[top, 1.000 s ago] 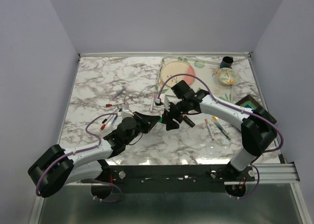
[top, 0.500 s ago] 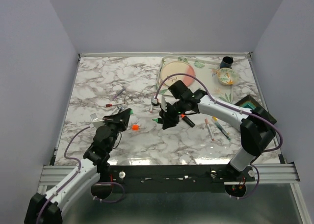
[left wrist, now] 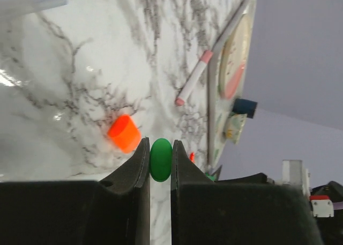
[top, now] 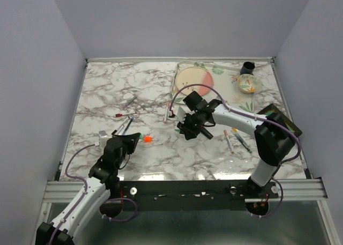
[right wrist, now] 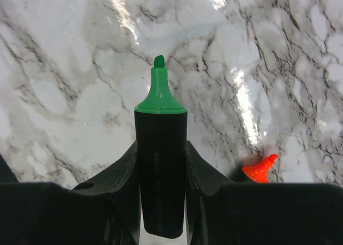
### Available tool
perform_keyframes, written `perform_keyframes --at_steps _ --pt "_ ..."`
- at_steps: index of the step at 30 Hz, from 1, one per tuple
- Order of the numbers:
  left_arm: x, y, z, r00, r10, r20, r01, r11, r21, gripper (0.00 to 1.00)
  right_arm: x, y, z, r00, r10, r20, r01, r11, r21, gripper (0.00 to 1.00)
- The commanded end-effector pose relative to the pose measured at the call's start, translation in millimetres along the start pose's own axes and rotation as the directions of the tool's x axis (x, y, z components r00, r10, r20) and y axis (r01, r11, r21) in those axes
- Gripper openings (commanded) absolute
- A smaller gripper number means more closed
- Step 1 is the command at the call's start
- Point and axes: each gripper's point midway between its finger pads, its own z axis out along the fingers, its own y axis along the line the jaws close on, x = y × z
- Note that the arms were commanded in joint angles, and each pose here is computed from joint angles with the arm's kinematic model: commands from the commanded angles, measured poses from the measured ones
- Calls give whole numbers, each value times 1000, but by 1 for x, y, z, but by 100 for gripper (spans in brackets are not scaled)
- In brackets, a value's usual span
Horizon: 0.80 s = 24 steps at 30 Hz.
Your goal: Open the pen caps
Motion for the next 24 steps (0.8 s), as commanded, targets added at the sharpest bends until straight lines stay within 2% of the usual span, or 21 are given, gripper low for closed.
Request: perform_keyframes --at_steps 1,9,12,13,14,20,24 --pt "8 46 -5 988 136 -71 -145 978 -152 0 33 -30 2 989 24 -144 1 986 167 18" --pt "9 73 -9 981 167 -100 -185 958 -218 5 60 -40 9 963 54 -263 3 977 214 32" --pt "10 80 -8 981 163 -106 -184 955 -233 16 67 -44 10 955 60 -291 9 973 230 37" --pt "10 81 -9 981 163 -107 -184 954 -235 23 67 -44 11 954 60 -292 9 973 229 40" --pt "10 83 -9 981 164 -108 -186 952 -244 26 67 -45 9 954 59 -294 12 972 235 42" --pt "10 88 -10 979 171 -114 -195 946 -257 32 68 -45 9 953 61 -296 11 971 237 55" --pt "10 92 -11 978 175 -116 -201 941 -273 34 64 -44 8 957 60 -285 8 973 230 57"
